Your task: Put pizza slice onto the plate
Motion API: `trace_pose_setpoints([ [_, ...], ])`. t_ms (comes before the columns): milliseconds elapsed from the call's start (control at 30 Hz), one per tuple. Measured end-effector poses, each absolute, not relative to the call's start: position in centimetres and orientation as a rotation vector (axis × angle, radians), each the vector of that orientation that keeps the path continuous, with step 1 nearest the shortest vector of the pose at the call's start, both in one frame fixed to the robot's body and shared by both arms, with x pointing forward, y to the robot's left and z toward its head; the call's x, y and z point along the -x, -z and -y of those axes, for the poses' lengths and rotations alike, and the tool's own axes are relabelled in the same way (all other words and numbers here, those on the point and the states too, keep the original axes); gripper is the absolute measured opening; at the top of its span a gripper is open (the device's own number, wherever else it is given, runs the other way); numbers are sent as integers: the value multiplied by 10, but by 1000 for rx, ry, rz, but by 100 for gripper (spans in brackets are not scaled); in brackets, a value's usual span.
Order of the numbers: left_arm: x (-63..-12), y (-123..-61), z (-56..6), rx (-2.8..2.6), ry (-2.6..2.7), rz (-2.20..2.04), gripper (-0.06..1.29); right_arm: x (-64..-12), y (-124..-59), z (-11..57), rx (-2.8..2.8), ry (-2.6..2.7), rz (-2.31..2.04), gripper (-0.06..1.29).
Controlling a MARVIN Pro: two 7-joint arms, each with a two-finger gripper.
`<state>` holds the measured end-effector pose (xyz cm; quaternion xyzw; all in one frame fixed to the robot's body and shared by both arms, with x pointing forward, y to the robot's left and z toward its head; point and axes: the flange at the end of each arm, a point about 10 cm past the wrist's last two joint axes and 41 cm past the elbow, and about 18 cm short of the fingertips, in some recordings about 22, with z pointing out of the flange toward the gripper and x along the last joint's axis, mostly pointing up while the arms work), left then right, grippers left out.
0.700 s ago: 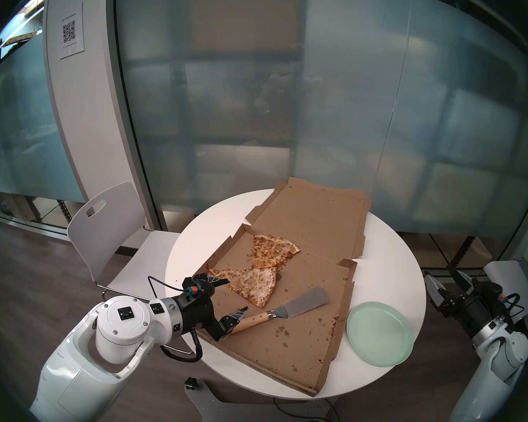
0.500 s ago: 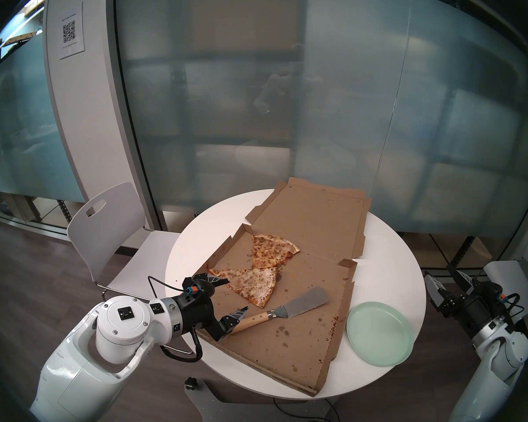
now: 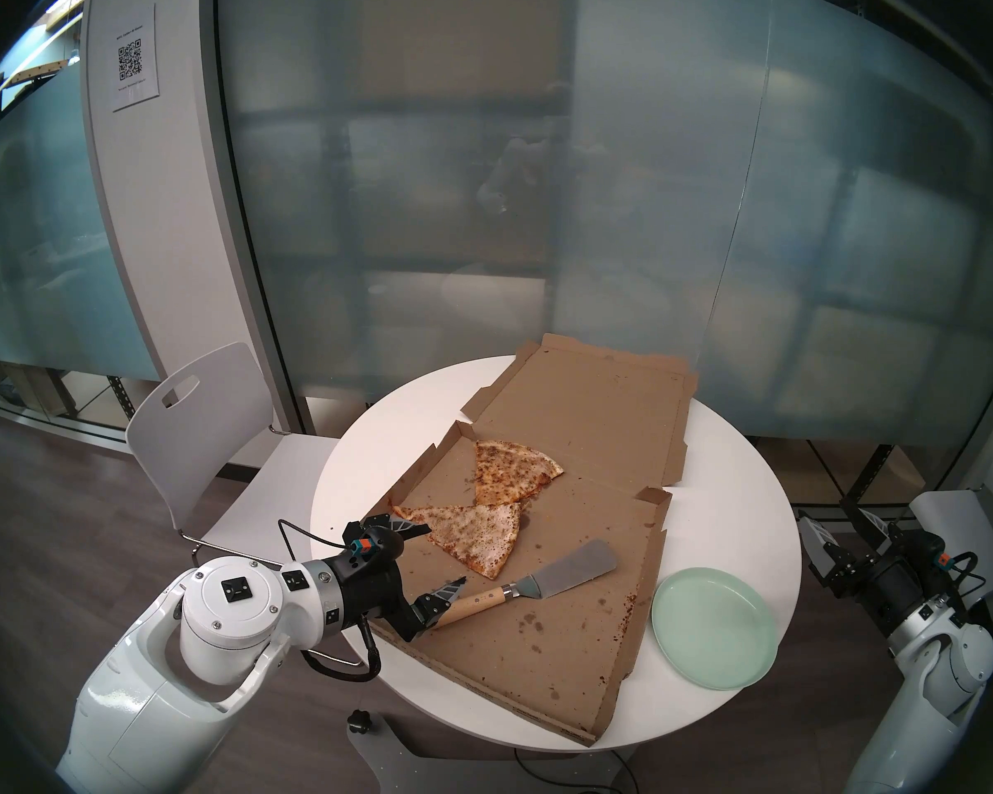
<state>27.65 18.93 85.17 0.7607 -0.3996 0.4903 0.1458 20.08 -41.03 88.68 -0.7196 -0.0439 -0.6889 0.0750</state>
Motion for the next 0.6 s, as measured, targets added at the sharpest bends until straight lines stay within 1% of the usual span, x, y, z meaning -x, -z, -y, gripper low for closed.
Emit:
trace_pose_setpoints([
  [600, -269, -853, -200, -2116, -1330, 1214, 121, -201, -887, 410, 2159, 2066, 132, 124],
])
